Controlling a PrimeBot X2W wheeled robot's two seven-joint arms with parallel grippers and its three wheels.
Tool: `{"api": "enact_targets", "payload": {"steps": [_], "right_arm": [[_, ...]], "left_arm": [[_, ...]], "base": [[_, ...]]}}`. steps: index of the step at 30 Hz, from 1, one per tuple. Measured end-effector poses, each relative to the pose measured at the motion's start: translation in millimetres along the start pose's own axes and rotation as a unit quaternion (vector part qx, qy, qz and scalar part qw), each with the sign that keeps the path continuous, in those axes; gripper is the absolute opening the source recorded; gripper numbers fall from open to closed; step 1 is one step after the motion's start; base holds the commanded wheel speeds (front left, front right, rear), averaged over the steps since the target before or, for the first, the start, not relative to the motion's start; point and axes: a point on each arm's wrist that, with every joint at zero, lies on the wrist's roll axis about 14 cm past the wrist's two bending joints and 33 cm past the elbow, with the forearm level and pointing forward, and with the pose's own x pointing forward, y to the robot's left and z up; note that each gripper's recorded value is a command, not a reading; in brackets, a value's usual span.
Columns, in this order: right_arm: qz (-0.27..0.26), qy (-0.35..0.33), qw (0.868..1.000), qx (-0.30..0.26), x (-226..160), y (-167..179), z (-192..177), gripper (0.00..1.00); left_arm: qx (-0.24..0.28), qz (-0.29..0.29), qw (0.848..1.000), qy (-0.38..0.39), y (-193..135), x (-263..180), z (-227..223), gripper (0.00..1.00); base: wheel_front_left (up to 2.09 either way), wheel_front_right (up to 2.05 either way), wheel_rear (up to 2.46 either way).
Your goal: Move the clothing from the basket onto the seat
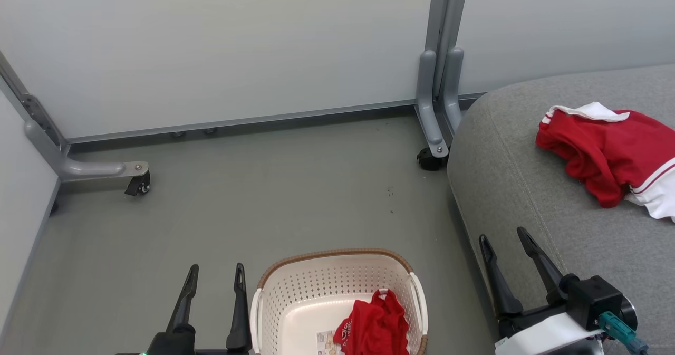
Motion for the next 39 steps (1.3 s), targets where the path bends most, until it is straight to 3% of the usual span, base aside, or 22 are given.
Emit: {"api": "enact_targets", "payload": {"steps": [16, 25, 39], "right_arm": [[-0.003, 0.011, 1.000, 0.005, -1, -2, -7, 1.00], [-0.028, 0.021, 0.999, 0.002, 6, -20, -13, 1.00], [-0.062, 0.018, 0.998, -0.003, 59, -55, -23, 1.00]], "left_arm": [[0.001, -0.008, 1.000, 0.017, -3, 3, -11, 1.00], [0.007, -0.024, 0.999, 0.048, -7, 16, -32, 1.00], [0.014, -0.057, 0.992, 0.111, -10, 77, -89, 1.00]], "base": [[0.00, 0.00, 0.00], [0.00, 0.00, 0.00], [0.00, 0.00, 0.00]]}}
